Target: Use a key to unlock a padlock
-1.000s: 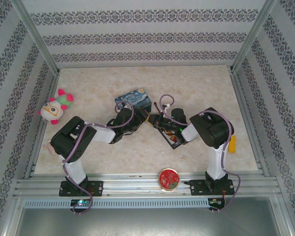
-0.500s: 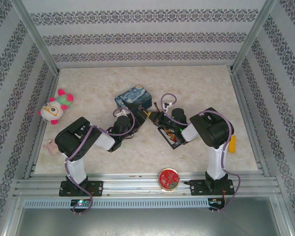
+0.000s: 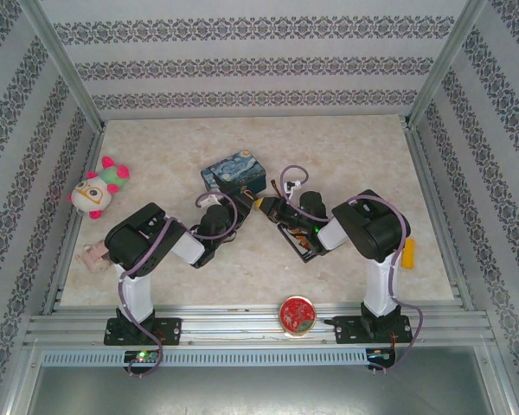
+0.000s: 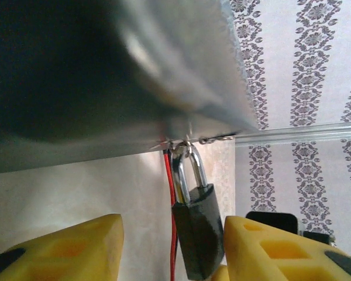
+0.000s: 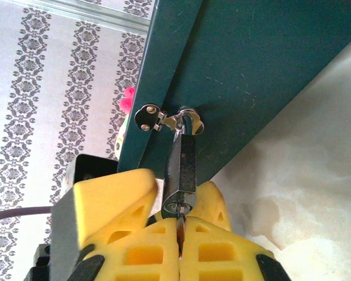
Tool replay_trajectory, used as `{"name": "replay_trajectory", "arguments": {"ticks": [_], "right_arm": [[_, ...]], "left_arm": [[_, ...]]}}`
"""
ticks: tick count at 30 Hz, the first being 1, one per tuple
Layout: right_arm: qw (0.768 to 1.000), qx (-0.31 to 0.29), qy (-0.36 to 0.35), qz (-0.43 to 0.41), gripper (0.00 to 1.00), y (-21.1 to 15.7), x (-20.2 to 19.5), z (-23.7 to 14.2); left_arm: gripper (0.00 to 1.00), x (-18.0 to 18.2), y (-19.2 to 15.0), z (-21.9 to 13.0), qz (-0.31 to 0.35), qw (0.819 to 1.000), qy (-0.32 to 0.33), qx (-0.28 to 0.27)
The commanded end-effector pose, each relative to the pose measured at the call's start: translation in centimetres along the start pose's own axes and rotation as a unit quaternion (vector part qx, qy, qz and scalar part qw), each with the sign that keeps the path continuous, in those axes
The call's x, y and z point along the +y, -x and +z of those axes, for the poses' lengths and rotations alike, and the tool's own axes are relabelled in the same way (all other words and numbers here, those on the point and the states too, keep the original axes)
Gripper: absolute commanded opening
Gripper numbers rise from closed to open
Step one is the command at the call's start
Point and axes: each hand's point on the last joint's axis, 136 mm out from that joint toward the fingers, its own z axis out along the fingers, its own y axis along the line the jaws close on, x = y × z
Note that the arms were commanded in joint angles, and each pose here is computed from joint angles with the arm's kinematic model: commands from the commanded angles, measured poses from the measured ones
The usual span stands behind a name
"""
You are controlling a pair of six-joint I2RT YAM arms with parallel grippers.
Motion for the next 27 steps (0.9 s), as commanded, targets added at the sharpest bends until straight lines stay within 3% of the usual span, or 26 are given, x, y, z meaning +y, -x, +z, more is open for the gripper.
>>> {"name": "replay_trajectory", "arguments": {"ticks": [1,9,15,20,27], "right_arm": [[0.997,-0.015,0.058,-0.042,0.00,0.7,3.6,0.5],[0.997,-0.012,0.059,-0.040,0.00,0.4,3.5,1.0],[0.998,-0.012,0.058,-0.039,0.00,0.4,3.3,1.2],[0.997,-0.022,0.056,-0.044,0.00,0.9,3.3,1.3],[0.995,-0.048,0.065,-0.066,0.02,2.6,4.3,1.6]], "left_arm": [[0.43,-0.9,0.4,0.8,-0.008,1.000,-0.016,-0.010],[0.42,-1.3,0.6,1.2,-0.012,0.999,-0.030,-0.016],[0.22,-1.8,1.0,1.6,-0.012,0.999,-0.040,-0.022],[0.01,-1.6,0.9,1.7,-0.009,0.999,-0.041,-0.018],[0.00,-1.0,-0.1,1.2,0.001,0.999,-0.034,0.006]]}}
